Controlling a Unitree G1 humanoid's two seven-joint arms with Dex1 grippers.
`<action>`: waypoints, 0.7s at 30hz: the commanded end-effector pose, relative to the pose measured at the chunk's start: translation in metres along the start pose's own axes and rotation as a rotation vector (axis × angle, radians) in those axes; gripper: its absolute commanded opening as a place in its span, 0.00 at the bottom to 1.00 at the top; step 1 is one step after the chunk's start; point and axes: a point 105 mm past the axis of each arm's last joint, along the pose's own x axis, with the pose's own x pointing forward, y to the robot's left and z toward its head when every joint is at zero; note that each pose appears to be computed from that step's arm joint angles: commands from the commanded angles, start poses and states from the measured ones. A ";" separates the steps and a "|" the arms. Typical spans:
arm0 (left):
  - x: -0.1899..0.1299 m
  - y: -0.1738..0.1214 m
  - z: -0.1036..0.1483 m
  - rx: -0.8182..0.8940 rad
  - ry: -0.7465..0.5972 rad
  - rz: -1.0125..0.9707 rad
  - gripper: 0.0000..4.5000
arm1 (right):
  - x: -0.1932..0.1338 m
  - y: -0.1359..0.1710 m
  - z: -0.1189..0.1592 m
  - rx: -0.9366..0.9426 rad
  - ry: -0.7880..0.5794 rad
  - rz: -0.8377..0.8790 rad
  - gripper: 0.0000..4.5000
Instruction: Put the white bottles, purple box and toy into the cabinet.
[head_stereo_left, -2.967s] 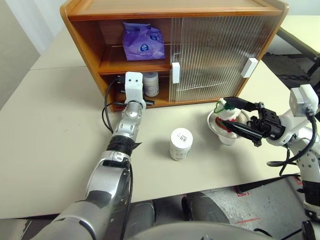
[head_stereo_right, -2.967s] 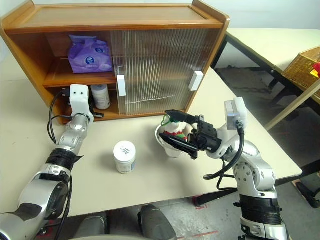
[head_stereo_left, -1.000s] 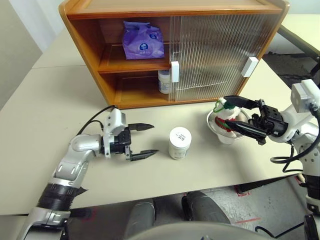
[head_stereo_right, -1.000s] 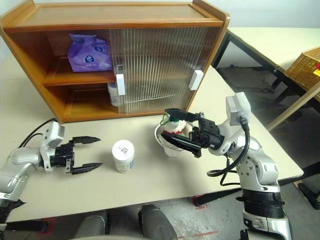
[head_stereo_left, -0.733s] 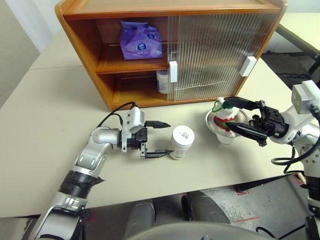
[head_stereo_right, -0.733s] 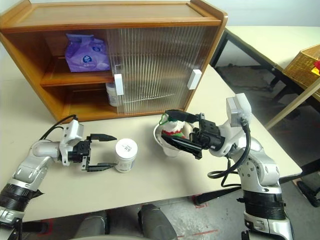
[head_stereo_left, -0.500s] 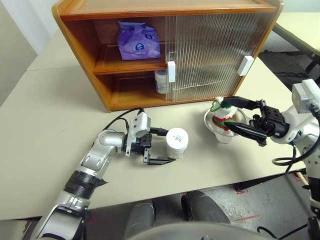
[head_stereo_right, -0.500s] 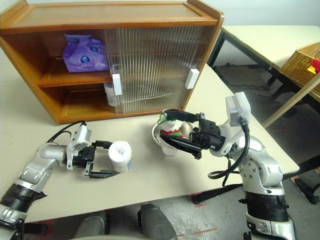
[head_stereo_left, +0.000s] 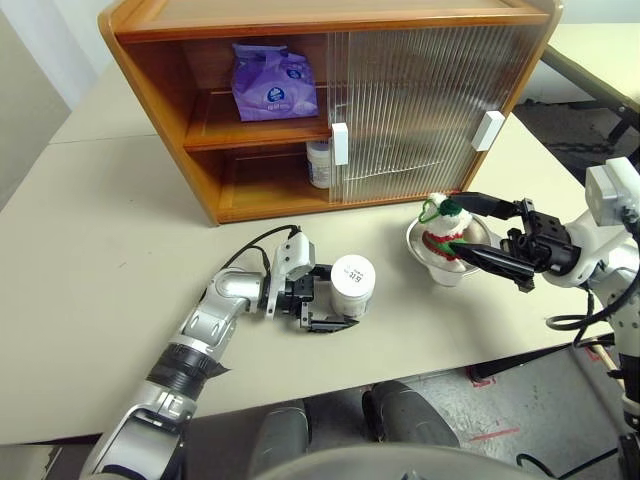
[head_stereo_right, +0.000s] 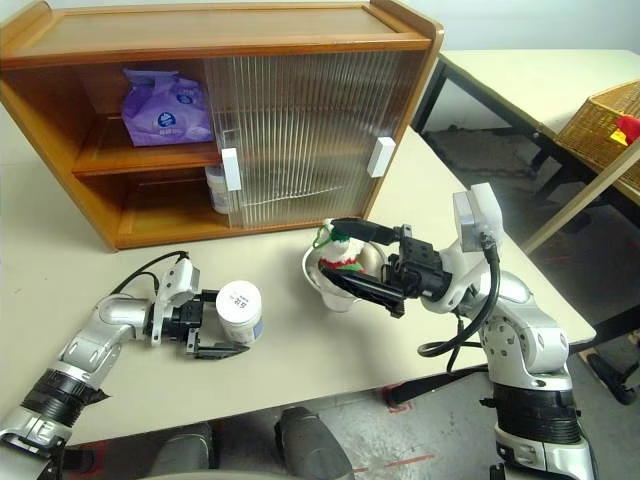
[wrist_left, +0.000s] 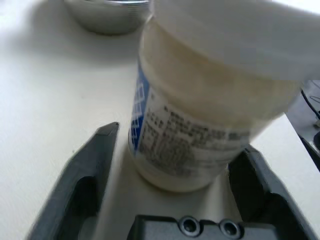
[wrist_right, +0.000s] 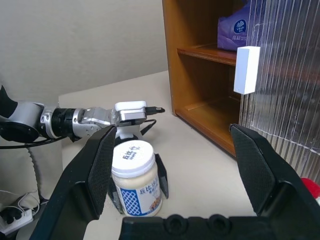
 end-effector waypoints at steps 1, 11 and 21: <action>0.003 -0.006 -0.008 -0.028 0.019 -0.037 0.70 | -0.003 0.000 0.003 -0.015 0.005 -0.003 1.00; -0.012 0.026 0.007 0.008 -0.053 0.202 0.70 | -0.005 -0.001 0.000 -0.009 0.002 -0.002 1.00; -0.077 0.095 0.022 0.005 -0.109 0.861 0.70 | -0.001 0.000 -0.004 0.005 -0.013 0.020 1.00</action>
